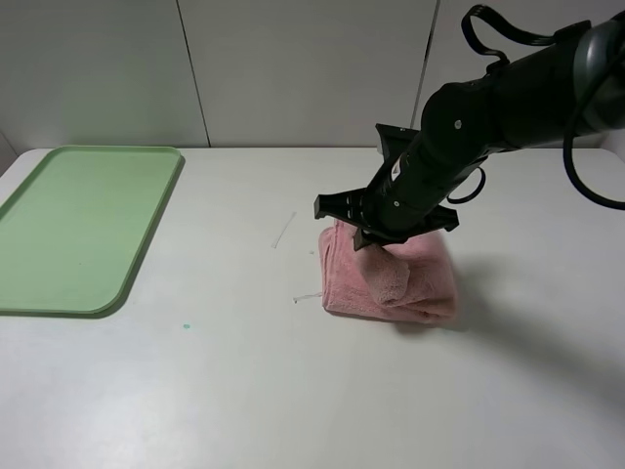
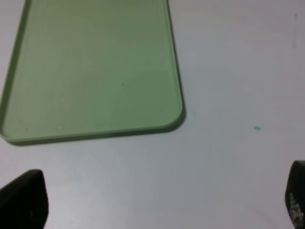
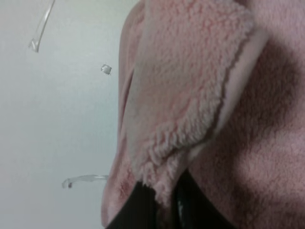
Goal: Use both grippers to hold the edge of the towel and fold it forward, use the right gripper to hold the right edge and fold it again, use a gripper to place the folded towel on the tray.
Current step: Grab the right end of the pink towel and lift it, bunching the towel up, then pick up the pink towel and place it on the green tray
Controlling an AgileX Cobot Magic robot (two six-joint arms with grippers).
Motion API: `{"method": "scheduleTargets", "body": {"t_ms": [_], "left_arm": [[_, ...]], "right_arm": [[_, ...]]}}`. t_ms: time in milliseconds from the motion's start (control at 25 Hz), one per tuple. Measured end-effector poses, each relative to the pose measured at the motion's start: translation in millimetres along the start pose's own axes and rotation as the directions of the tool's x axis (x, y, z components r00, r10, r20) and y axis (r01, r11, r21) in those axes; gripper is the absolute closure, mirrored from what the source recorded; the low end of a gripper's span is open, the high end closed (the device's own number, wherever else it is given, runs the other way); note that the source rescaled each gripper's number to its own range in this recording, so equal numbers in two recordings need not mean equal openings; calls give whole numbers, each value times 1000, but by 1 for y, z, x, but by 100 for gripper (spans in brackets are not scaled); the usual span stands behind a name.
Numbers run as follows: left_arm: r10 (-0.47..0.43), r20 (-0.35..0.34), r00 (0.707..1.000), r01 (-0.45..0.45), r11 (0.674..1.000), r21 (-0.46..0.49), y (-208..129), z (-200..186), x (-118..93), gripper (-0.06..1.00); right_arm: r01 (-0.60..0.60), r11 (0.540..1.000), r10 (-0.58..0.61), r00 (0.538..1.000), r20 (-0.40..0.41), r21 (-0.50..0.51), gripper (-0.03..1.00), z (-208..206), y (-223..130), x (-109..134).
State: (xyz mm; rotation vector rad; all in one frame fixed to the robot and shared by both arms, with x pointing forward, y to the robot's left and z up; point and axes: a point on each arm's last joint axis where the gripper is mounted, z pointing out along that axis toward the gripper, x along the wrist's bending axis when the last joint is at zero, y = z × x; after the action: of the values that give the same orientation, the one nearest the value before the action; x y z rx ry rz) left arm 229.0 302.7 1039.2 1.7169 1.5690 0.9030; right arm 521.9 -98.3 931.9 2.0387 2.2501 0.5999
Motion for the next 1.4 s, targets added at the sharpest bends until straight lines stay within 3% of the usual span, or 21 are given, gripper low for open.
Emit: {"method": "scheduleTargets", "body": {"t_ms": [120, 200, 280, 360, 480, 720, 1400], "left_arm": [[0, 0, 1000, 0, 1000, 0, 0, 0, 0, -5], [0, 0, 1000, 0, 1000, 0, 0, 0, 0, -5], [0, 0, 1000, 0, 1000, 0, 0, 0, 0, -5], [0, 0, 1000, 0, 1000, 0, 0, 0, 0, -5], [0, 0, 1000, 0, 1000, 0, 0, 0, 0, -5], [0, 0, 1000, 0, 1000, 0, 0, 0, 0, -5], [0, 0, 1000, 0, 1000, 0, 0, 0, 0, -5]], "right_arm": [[41, 999, -41, 999, 0, 0, 93, 0, 0, 0], [75, 997, -75, 997, -4, 1, 87, 0, 0, 0], [113, 994, -113, 993, -10, 3, 65, 0, 0, 1], [162, 987, -162, 987, -12, 3, 25, 0, 0, 1], [176, 984, -176, 984, -22, -12, 3, 0, 1, 2], [167, 985, -169, 985, -35, -43, -3, -5, 9, 7], [250, 967, -250, 968, 12, -53, -3, -31, 10, 4]]}}
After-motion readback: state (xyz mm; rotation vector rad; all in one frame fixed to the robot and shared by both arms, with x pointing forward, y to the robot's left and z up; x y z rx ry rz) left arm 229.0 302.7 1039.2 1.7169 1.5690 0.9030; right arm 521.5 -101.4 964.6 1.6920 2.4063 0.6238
